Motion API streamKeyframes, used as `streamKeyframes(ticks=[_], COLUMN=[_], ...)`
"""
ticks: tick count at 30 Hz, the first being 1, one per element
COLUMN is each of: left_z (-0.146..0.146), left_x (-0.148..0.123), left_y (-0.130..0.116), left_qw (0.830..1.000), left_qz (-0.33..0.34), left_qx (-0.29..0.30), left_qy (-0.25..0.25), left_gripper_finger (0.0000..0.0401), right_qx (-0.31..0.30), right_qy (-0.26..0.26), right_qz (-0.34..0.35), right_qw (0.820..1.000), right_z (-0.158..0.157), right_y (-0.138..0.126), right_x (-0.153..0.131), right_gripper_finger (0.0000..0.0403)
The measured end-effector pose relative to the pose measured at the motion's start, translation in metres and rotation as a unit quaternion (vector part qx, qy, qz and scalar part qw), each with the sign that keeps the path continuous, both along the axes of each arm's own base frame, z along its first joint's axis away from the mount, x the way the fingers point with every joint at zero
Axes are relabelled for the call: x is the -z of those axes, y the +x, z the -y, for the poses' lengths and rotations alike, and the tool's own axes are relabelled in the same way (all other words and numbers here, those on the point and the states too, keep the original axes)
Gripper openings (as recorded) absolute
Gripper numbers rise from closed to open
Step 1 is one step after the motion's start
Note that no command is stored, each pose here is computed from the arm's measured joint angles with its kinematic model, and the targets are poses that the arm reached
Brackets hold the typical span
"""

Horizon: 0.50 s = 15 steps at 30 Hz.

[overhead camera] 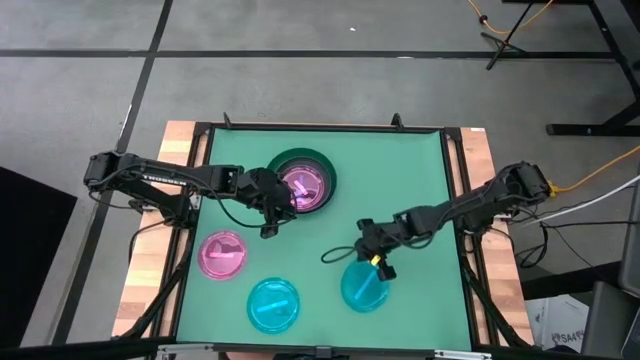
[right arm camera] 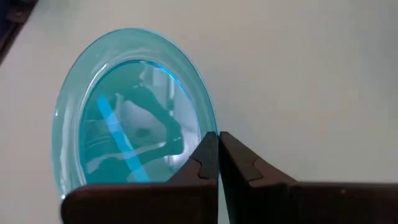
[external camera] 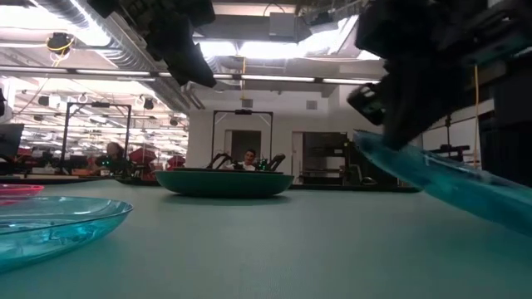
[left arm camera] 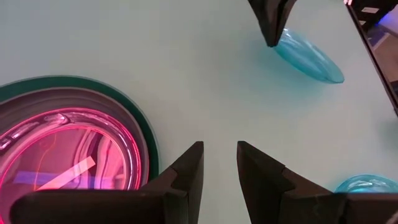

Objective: Stack plastic plates
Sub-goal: Stack the right blue plate on top of the light pink plate

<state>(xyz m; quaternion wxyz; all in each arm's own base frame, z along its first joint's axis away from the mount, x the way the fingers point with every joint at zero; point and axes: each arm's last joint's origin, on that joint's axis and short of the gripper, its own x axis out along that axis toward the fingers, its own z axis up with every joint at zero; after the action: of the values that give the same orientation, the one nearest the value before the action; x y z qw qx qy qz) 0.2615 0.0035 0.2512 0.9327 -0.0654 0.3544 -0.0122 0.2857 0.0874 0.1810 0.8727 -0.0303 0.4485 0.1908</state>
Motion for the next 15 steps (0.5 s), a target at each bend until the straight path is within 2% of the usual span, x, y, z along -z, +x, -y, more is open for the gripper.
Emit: streamKeyframes(ticks=[15], left_z=[0.0], left_x=[-0.012], left_y=[-0.016], left_qw=[1.0], left_qz=[0.001], left_qx=[0.008], left_qy=[0.008], left_gripper_finger=[0.009], right_qx=[0.009], right_qy=[-0.055], right_qz=[0.096], right_qw=[0.994], right_z=[0.054], right_y=[0.035], right_x=[-0.046], right_gripper_finger=[0.0])
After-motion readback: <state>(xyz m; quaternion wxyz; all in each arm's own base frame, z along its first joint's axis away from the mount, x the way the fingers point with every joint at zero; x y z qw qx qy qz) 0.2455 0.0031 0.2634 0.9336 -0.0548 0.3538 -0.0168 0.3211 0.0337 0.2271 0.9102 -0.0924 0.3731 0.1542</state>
